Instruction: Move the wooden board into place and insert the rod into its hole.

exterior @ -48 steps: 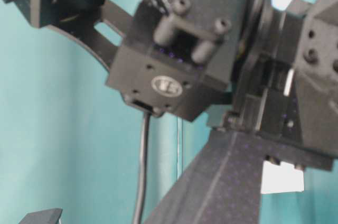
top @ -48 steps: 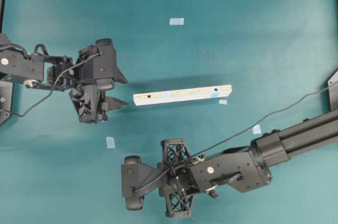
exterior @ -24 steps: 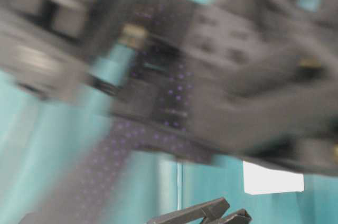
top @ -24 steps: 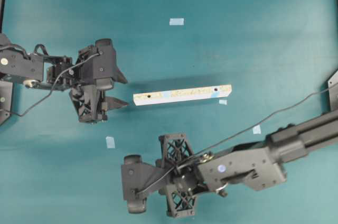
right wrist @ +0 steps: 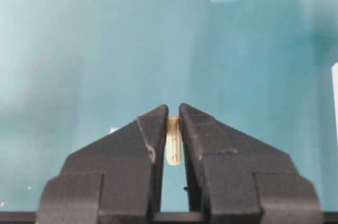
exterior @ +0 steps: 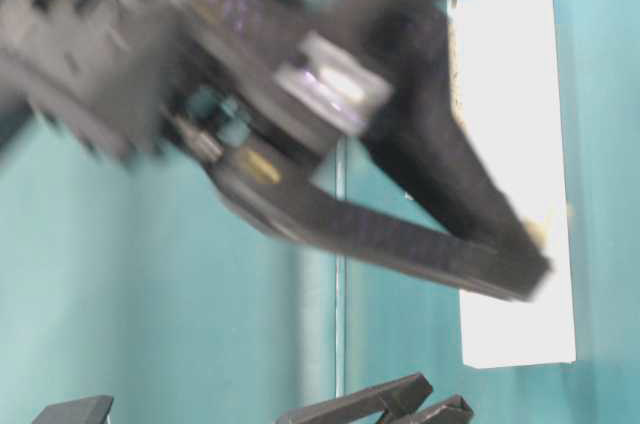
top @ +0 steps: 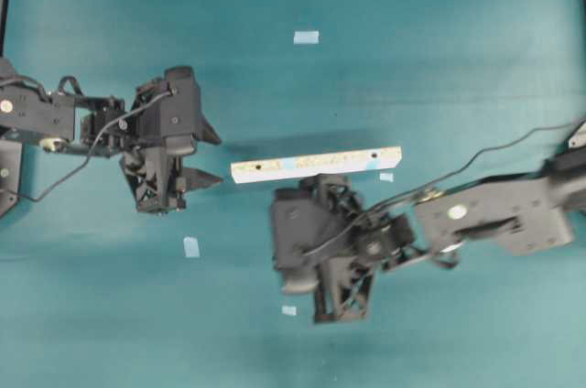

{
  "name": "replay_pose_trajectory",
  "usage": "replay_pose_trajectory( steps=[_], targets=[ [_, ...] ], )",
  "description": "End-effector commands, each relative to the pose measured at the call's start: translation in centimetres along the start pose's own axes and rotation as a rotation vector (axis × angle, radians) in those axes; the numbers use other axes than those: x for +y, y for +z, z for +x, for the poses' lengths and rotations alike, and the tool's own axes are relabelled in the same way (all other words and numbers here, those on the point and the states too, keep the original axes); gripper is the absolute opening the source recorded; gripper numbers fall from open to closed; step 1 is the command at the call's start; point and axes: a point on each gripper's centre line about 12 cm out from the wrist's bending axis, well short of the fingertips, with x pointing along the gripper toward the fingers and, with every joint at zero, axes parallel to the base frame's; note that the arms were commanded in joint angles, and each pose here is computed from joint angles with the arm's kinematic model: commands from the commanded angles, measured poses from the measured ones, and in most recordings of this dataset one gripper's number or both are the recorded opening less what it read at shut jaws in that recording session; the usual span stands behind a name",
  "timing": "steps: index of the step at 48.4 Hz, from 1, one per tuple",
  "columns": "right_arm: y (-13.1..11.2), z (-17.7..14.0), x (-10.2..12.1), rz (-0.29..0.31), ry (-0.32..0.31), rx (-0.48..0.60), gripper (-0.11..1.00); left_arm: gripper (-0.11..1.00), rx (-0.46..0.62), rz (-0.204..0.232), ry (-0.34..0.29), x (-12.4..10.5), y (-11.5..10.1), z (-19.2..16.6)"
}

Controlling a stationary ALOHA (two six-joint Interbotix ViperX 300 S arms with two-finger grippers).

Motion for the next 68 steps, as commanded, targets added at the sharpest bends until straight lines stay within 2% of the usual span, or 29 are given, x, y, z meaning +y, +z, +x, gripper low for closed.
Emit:
replay_pose_trajectory(
  steps=[1,20,24,27,33,37,52,68],
  targets=[
    [1.5,-2.4,-0.4,0.007,0.038,-0.108,0.11,0.68,-0.044,-0.001,-0.005,-0.2,1.3,-0.5],
    [1.1,-6.5,-3.6,0.044,0.053,-0.256,0.11,0.68,-0.073,-0.002,-0.007,-0.3,3.0,-0.1],
    [1.0,-7.3,-4.2,0.035,0.052,-0.289,0.11,0.68,-0.083,-0.003,-0.007,-0.3,3.5,0.0],
    [0.8,-7.7,-4.7,0.007,0.052,-0.315,0.11,0.68,-0.087,-0.001,-0.008,-0.4,3.8,0.1],
    [0.3,-8.7,-5.5,-0.087,0.052,-0.365,0.11,0.68,-0.098,-0.003,-0.008,-0.4,4.5,0.3],
    [-0.1,-9.2,-6.3,-0.103,0.047,-0.393,0.11,0.68,-0.102,0.0,-0.009,-0.4,4.9,0.5],
    [-1.7,-10.7,-9.2,-0.071,0.011,-0.458,0.11,0.68,-0.102,-0.002,-0.009,-0.5,6.4,2.2],
    [-2.6,-11.7,-10.3,-0.059,0.036,-0.572,0.11,0.68,-0.075,-0.001,-0.007,-0.5,6.7,4.4]
  ],
)
